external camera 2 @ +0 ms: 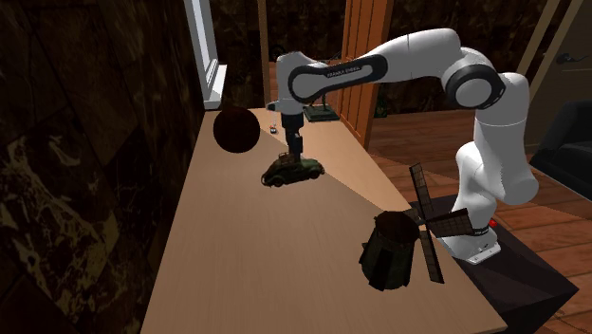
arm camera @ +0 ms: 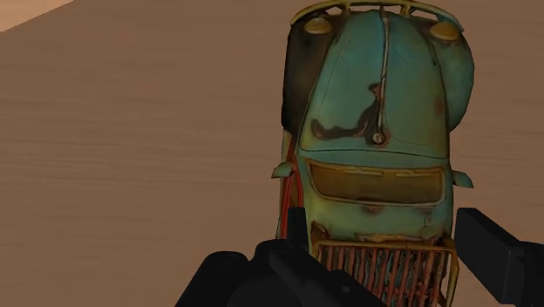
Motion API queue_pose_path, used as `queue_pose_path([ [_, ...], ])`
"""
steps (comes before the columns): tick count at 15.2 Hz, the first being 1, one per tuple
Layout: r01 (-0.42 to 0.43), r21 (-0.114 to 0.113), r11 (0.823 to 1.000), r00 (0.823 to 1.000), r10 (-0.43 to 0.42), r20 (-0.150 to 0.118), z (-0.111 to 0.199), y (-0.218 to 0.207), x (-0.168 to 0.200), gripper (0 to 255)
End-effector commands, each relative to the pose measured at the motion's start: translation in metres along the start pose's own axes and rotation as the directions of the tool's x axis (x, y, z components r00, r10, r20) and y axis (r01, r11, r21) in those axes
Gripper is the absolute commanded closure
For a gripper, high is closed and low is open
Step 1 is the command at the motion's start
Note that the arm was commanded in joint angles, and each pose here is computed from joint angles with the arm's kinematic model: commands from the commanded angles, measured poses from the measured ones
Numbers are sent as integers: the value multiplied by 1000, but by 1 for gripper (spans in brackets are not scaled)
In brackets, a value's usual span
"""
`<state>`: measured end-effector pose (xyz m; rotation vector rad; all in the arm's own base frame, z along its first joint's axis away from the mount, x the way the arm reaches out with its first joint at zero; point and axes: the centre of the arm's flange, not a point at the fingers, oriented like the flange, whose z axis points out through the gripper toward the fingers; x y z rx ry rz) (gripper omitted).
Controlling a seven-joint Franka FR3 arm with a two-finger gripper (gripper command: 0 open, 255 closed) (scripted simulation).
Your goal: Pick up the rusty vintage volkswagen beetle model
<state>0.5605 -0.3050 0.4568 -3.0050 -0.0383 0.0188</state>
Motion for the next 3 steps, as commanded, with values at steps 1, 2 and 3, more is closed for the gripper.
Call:
queue_pose_path([
  [1,0,0,1000,1000,0,-1,-11,-1,0,255],
  [2,0,0,1000,1000,0,-1,-12,-1,0,255],
  [3,0,0,1000,1000,0,-1,-12,-1,0,255],
])
